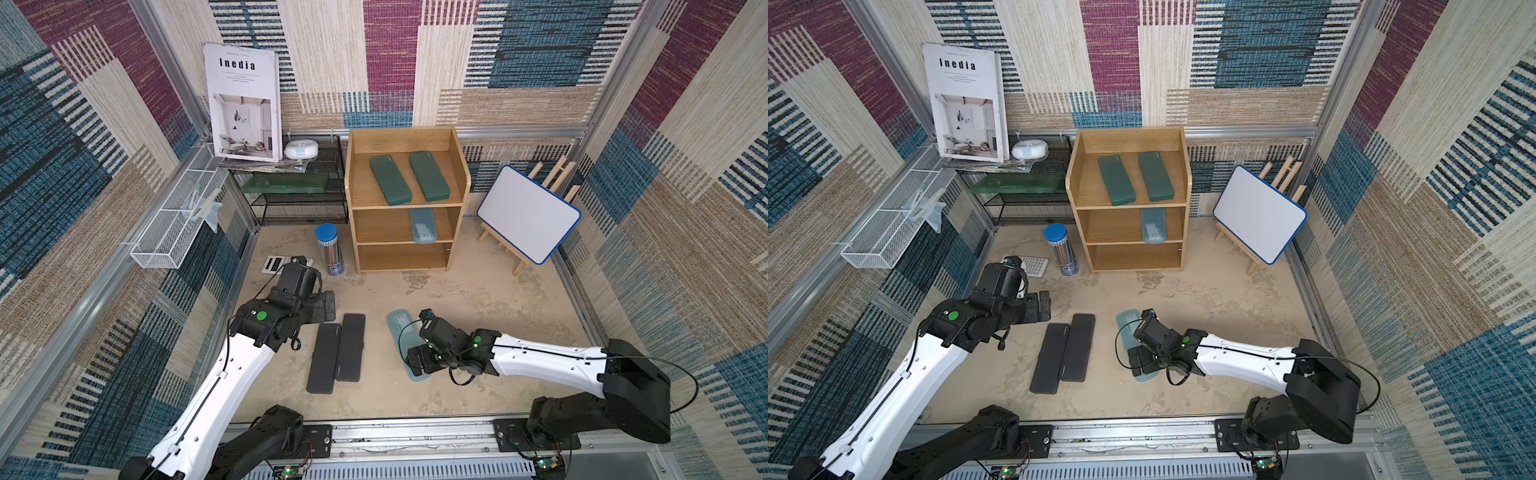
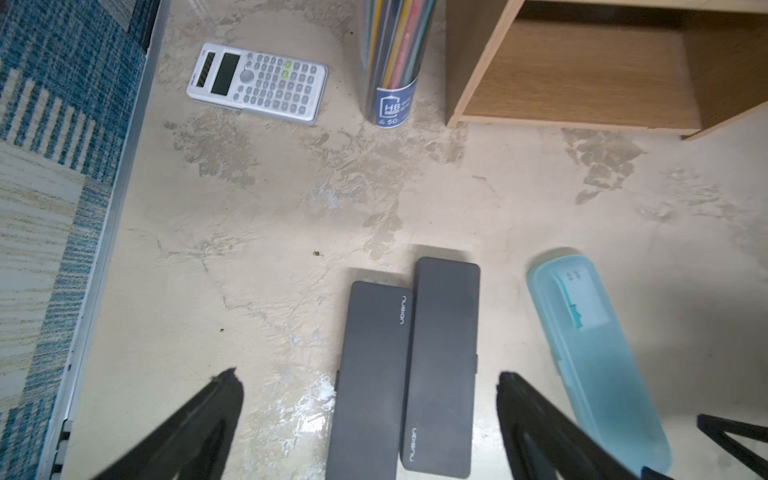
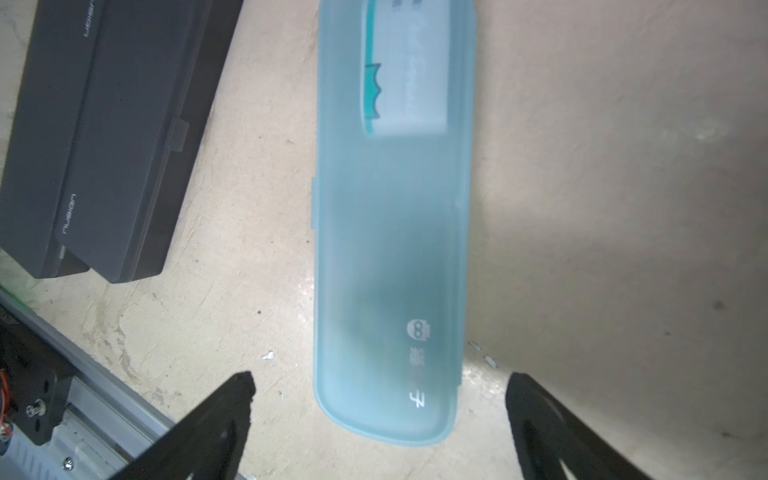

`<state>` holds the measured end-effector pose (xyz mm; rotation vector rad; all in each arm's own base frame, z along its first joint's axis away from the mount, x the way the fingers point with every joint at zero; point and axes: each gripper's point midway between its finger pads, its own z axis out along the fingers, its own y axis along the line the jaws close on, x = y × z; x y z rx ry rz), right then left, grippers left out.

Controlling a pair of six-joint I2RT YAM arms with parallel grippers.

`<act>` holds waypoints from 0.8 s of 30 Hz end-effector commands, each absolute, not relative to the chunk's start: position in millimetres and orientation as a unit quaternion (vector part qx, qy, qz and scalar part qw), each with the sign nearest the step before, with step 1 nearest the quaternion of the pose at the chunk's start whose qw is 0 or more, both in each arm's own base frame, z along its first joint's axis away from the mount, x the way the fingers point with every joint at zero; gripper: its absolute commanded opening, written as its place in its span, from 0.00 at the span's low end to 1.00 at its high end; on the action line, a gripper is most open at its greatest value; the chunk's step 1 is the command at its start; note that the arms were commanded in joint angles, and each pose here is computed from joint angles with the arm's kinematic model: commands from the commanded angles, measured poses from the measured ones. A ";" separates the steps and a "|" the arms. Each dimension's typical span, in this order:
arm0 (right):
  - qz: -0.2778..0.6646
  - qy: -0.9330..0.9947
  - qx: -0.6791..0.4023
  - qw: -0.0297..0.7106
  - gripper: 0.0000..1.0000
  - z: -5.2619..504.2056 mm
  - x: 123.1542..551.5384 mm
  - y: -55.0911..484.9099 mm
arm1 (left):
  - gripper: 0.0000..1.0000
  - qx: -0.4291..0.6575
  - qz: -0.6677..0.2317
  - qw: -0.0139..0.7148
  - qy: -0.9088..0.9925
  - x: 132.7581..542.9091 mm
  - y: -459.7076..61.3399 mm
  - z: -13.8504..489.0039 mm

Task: Place the pencil cases on the shelf according to color
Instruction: Pick up the pencil case from the center of the board.

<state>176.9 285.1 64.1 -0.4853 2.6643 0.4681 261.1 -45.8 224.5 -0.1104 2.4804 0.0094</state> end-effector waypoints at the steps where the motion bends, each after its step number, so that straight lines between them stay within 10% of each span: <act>1: 0.118 0.959 -0.182 0.182 0.99 51.7 176.2 279.7 | 0.99 -0.031 -0.012 0.309 0.950 258.9 -42.0 208.8; 24: 0.030 0.966 -0.220 0.132 0.97 1.1 149.7 282.6 | 0.99 -0.065 -0.053 0.312 0.946 262.8 -33.9 194.5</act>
